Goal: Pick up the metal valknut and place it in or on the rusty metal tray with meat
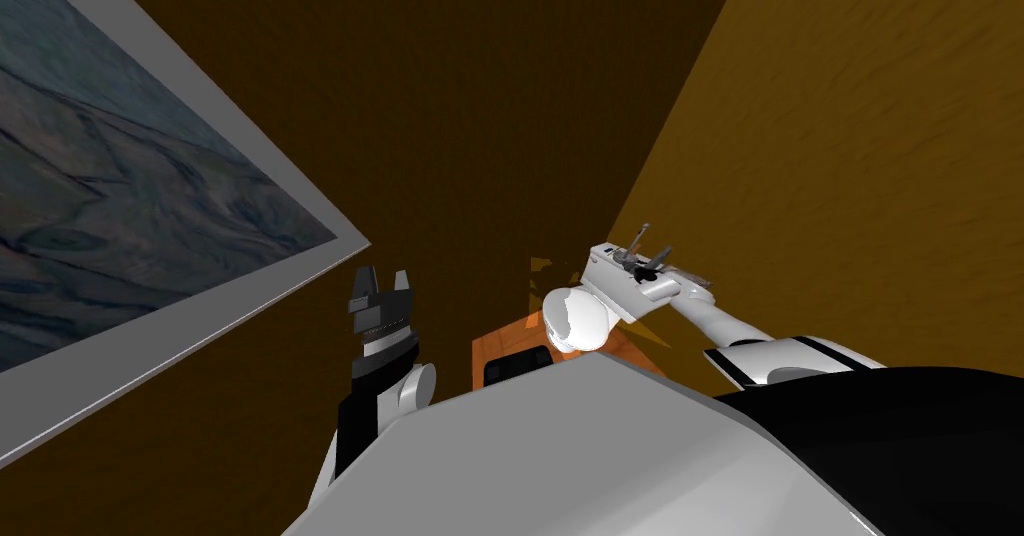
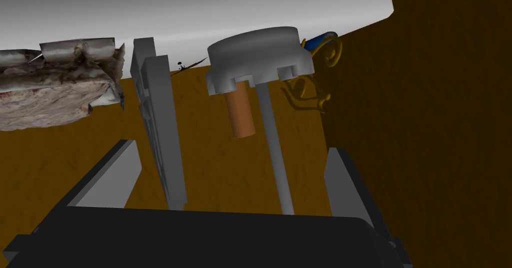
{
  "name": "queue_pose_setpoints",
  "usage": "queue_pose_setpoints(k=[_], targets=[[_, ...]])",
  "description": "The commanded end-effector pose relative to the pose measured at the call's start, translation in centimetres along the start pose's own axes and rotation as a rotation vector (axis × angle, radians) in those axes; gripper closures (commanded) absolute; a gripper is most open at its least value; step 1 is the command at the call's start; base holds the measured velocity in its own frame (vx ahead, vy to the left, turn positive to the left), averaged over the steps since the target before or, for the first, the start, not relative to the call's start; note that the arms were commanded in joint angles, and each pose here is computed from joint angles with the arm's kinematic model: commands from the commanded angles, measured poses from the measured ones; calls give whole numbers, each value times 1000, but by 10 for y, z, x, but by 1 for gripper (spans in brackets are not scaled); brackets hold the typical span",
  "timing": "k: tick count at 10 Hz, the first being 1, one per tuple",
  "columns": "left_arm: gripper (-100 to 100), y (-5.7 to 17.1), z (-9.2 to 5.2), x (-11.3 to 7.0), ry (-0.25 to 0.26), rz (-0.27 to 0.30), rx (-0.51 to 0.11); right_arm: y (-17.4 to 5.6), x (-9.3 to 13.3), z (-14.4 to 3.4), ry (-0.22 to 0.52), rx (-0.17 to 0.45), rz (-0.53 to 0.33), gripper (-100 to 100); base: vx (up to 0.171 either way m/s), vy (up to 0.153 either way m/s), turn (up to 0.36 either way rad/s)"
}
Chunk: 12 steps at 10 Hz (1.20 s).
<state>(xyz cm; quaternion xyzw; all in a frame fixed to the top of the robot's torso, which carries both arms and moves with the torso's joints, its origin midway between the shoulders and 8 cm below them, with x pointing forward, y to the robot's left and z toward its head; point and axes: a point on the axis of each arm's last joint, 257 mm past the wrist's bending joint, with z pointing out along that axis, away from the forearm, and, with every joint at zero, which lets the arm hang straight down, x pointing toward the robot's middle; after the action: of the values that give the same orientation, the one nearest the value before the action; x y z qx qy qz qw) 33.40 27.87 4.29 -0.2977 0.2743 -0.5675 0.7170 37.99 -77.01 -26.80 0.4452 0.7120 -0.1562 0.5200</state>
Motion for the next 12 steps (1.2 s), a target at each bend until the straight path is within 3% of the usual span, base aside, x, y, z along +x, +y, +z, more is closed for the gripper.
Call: queue_pose_setpoints(k=[1,12], targets=[[0,0,0,0,0,0,0,-18,-8,0,-4,48,-6,-100,124,-23,-43],[0,0,0,0,0,0,0,-119,-63,-15,-26,314,-25,-100,116,-16,-32]])
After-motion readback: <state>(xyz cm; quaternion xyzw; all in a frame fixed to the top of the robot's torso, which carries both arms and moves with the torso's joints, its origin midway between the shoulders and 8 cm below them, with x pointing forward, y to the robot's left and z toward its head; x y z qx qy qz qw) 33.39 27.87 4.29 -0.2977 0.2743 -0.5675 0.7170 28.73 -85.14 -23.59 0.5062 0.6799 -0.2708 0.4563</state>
